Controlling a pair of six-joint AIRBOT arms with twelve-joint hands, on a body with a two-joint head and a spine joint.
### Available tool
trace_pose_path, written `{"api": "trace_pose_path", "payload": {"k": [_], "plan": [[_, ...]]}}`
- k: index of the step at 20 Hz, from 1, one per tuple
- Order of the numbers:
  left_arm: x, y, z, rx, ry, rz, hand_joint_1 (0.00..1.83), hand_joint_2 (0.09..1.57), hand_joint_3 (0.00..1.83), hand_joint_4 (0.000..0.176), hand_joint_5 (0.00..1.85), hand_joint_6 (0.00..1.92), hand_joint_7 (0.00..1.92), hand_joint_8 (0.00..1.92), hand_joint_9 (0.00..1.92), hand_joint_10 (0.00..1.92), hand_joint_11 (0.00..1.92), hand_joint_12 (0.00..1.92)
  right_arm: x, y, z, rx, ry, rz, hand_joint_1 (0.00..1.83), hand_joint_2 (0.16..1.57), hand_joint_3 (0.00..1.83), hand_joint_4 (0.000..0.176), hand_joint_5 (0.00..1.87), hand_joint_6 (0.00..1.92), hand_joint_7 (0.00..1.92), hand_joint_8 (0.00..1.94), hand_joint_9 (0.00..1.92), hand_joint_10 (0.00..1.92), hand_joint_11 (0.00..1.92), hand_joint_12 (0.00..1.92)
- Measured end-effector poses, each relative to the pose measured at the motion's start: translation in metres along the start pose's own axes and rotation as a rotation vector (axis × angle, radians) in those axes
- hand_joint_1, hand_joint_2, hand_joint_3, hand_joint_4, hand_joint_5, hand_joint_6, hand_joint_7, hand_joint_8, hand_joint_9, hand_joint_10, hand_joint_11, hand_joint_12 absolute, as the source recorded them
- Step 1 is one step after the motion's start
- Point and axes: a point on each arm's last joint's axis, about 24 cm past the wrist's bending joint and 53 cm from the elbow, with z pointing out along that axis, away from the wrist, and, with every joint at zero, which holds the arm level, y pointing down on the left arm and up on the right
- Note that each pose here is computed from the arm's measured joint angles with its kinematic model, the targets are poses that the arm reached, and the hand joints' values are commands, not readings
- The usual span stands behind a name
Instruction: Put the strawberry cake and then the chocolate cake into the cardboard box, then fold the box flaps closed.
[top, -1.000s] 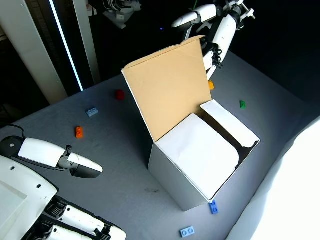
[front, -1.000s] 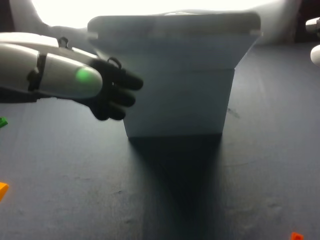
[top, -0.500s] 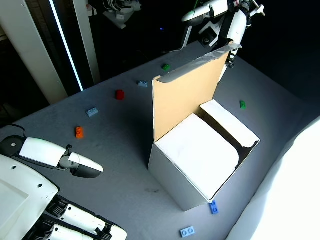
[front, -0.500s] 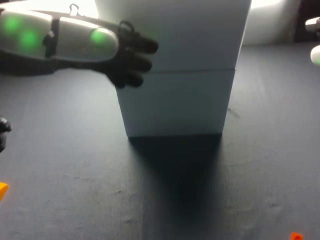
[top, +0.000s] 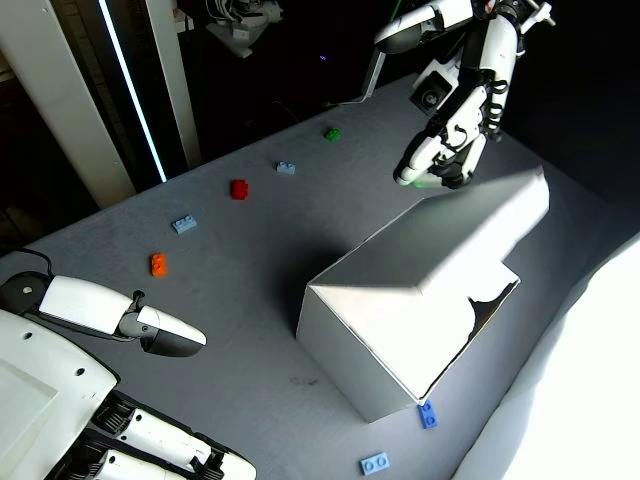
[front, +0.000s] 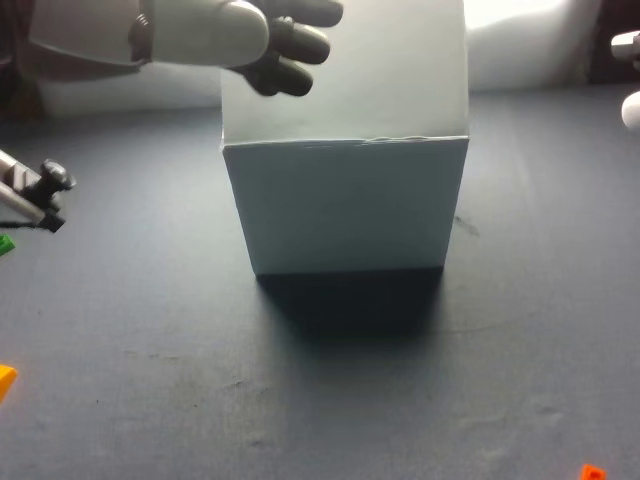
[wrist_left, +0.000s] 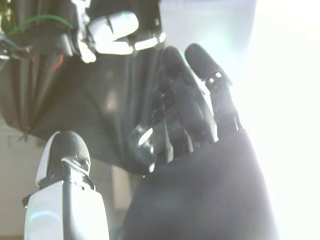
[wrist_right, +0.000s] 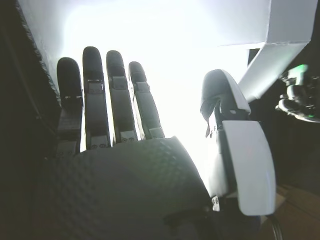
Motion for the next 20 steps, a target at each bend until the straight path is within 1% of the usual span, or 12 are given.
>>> {"api": "trace_pose_path", "payload": {"k": [2,4,6,7,9,10,11,13,14,16,19,20], "plan": [[-0.003,-0.008,0.005,0.027,0.007,0.049,0.44,1.09,0.0,0.026,0.37,0.0,0.51,0.0,0.62,0.0,0.14,1.23,0.0,0.0,0.0,0.0,0.0,0.0,0.12,1.26,0.0,0.0,0.26,0.0,0.39,0.0,0.31,0.44,0.0,1.47],[-0.004,-0.011,0.01,0.042,0.018,0.089,0.45,1.09,0.0,0.022,0.37,0.0,0.51,0.0,0.62,0.0,0.14,1.23,0.0,0.0,0.0,0.0,0.0,0.0,0.12,1.26,0.0,0.0,0.27,0.01,0.4,0.0,0.32,0.45,0.0,1.48],[-0.003,-0.009,0.02,0.041,0.03,0.167,0.45,1.09,0.0,0.026,0.38,0.0,0.51,0.0,0.61,0.0,0.13,1.23,0.0,0.0,0.0,0.0,0.0,0.0,0.12,1.26,0.0,0.0,0.27,0.0,0.39,0.0,0.31,0.44,0.0,1.48],[-0.001,-0.009,0.024,0.044,0.037,0.192,0.45,1.09,0.0,0.027,0.38,0.0,0.51,0.0,0.62,0.0,0.14,1.23,0.0,0.0,0.0,0.0,0.0,0.0,0.12,1.26,0.0,0.0,0.27,0.0,0.39,0.0,0.31,0.44,0.0,1.48],[0.0,-0.014,0.033,0.073,0.043,0.269,0.45,1.09,0.0,0.03,0.38,0.0,0.51,0.0,0.62,0.0,0.14,1.23,0.0,0.0,0.0,0.0,0.0,0.001,0.11,1.26,0.0,0.0,0.26,0.0,0.39,0.0,0.31,0.44,0.0,1.48],[-0.001,-0.016,0.037,0.085,0.04,0.296,0.45,1.09,0.0,0.027,0.38,0.0,0.51,0.0,0.61,0.0,0.14,1.23,0.0,0.0,0.0,0.0,0.0,0.0,0.11,1.26,0.0,0.0,0.27,0.0,0.39,0.0,0.31,0.44,0.0,1.48],[-0.004,-0.017,0.038,0.087,0.033,0.338,0.45,1.09,0.0,0.027,0.38,0.0,0.51,0.0,0.61,0.0,0.13,1.23,0.0,0.0,0.0,0.0,0.0,0.001,0.12,1.25,0.0,0.0,0.27,0.01,0.4,0.0,0.32,0.44,0.0,1.49],[-0.012,-0.015,0.04,0.082,0.016,0.397,0.46,1.09,0.0,0.025,0.38,0.0,0.5,0.0,0.6,0.0,0.13,1.23,0.0,0.0,0.0,0.0,0.0,0.001,0.12,1.25,0.0,0.0,0.27,0.01,0.4,0.0,0.32,0.44,0.0,1.5],[-0.016,-0.015,0.041,0.079,0.007,0.415,0.45,1.09,0.0,0.026,0.38,0.0,0.5,0.0,0.6,0.0,0.13,1.24,0.0,0.0,0.0,0.0,0.0,0.0,0.13,1.25,0.0,0.0,0.28,0.01,0.4,0.01,0.33,0.43,0.0,1.49],[-0.019,-0.011,0.048,0.074,0.005,0.426,0.45,1.09,0.0,0.026,0.37,0.0,0.49,0.0,0.59,0.0,0.13,1.24,0.0,0.0,0.0,0.0,0.0,0.0,0.12,1.25,0.0,0.0,0.28,0.01,0.41,0.0,0.33,0.43,0.0,1.5],[-0.007,0.007,0.069,0.049,0.051,0.435,0.44,1.09,0.0,0.027,0.38,0.0,0.49,0.0,0.6,0.0,0.13,1.25,0.0,0.0,0.0,0.0,0.0,0.0,0.12,1.26,0.0,0.0,0.28,0.01,0.4,0.0,0.32,0.43,0.0,1.49],[-0.002,0.011,0.074,0.049,0.067,0.426,0.45,1.09,0.0,0.028,0.38,0.0,0.49,0.0,0.59,0.0,0.13,1.25,0.0,0.0,0.0,0.0,0.0,0.0,0.13,1.25,0.0,0.0,0.28,0.01,0.4,0.0,0.33,0.43,0.0,1.5]]}}
